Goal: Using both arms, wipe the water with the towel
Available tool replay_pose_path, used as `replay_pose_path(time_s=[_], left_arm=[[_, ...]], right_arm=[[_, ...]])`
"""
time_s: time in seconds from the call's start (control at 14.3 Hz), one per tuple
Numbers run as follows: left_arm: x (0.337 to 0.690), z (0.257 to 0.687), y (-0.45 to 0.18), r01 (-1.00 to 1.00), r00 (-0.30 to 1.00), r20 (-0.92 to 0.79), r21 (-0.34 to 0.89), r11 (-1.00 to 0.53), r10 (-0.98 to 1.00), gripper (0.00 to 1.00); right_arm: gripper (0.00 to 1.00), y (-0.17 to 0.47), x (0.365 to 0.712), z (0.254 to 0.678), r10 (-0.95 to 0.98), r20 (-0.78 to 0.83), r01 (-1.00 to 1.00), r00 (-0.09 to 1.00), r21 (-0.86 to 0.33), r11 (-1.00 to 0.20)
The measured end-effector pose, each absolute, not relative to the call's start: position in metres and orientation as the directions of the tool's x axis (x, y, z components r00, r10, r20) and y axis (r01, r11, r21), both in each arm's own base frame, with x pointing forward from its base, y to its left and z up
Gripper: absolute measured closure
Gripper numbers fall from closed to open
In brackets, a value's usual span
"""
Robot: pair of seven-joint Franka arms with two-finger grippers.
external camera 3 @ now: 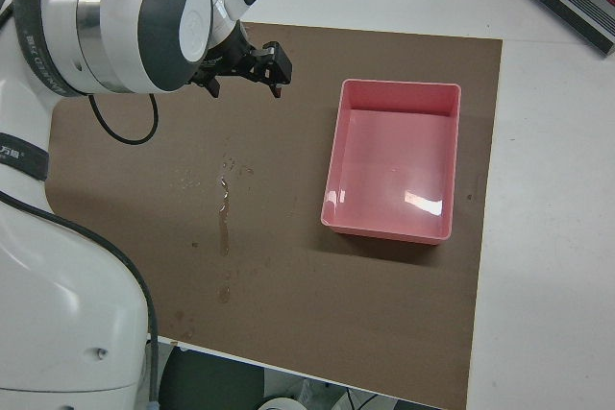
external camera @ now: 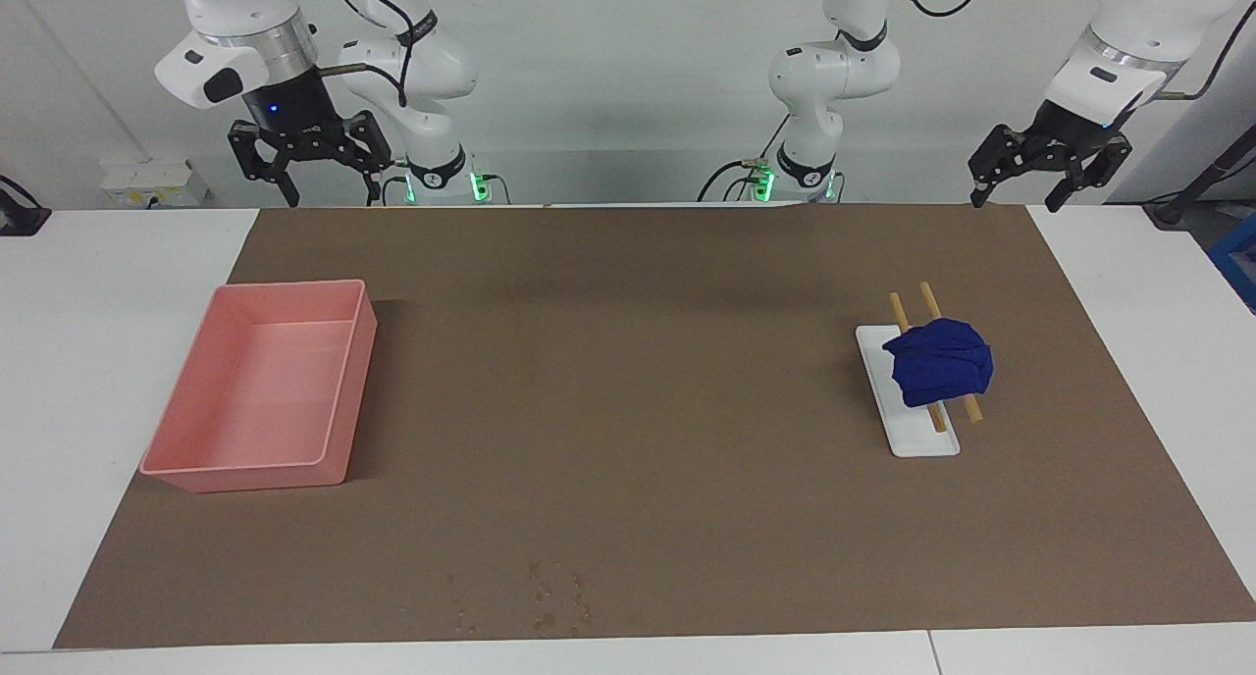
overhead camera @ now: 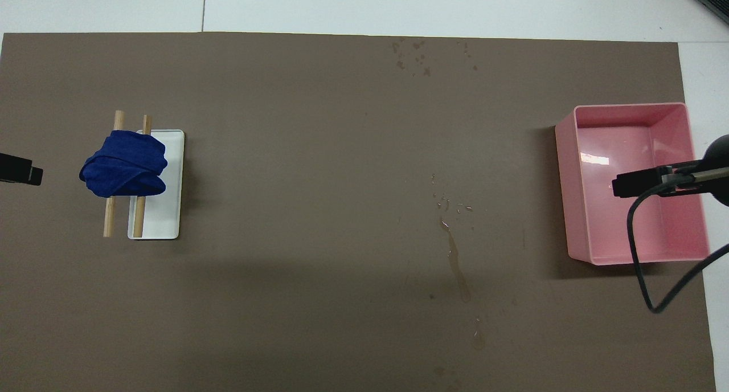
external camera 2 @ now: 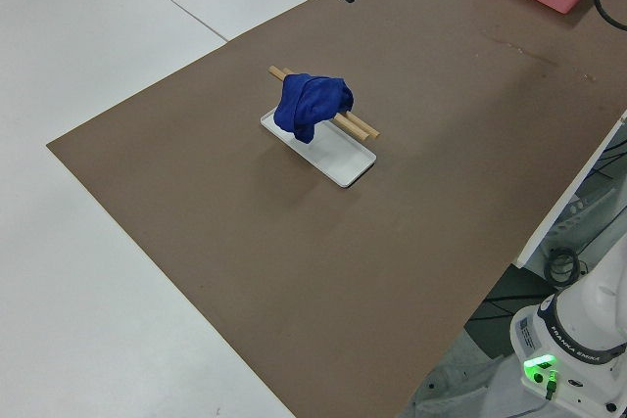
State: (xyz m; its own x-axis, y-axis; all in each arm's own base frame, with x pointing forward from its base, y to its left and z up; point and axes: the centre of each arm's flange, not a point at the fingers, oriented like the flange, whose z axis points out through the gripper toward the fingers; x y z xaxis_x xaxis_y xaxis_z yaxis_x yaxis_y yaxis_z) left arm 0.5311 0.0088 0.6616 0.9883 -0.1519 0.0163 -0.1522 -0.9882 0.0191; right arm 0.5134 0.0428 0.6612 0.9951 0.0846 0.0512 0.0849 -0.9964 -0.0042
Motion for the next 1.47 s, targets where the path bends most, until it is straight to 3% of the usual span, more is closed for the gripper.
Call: replay_pose_path(time_s=[0.35,0.63,1.05,1.47], left_arm=[[0.531,0.663,0.007,-0.157,0.987,0.027,0.017,-0.987,-0.157,0.0],[0.553,0.641,0.012,-0.141,0.975,0.168,-0.035,-0.989,-0.145,0.0],[0.596,0.526,0.016,0.021,0.98,0.197,-0.083,-0.996,0.005,0.0],[0.584,0.439,-0.01,0.067,0.982,0.18,-0.065,-0.996,0.054,0.0]], right_arm=[[0.0,0.044,0.513,0.661,0.087,0.051,0.088,0.995,-0.004,-0.996],[0.0,0.042,0.512,0.663,0.083,0.055,0.083,0.995,-0.004,-0.997],[0.0,0.042,0.511,0.664,0.083,0.057,0.084,0.995,-0.004,-0.996],[0.0,0.044,0.511,0.664,0.087,0.057,0.087,0.995,-0.008,-0.996]])
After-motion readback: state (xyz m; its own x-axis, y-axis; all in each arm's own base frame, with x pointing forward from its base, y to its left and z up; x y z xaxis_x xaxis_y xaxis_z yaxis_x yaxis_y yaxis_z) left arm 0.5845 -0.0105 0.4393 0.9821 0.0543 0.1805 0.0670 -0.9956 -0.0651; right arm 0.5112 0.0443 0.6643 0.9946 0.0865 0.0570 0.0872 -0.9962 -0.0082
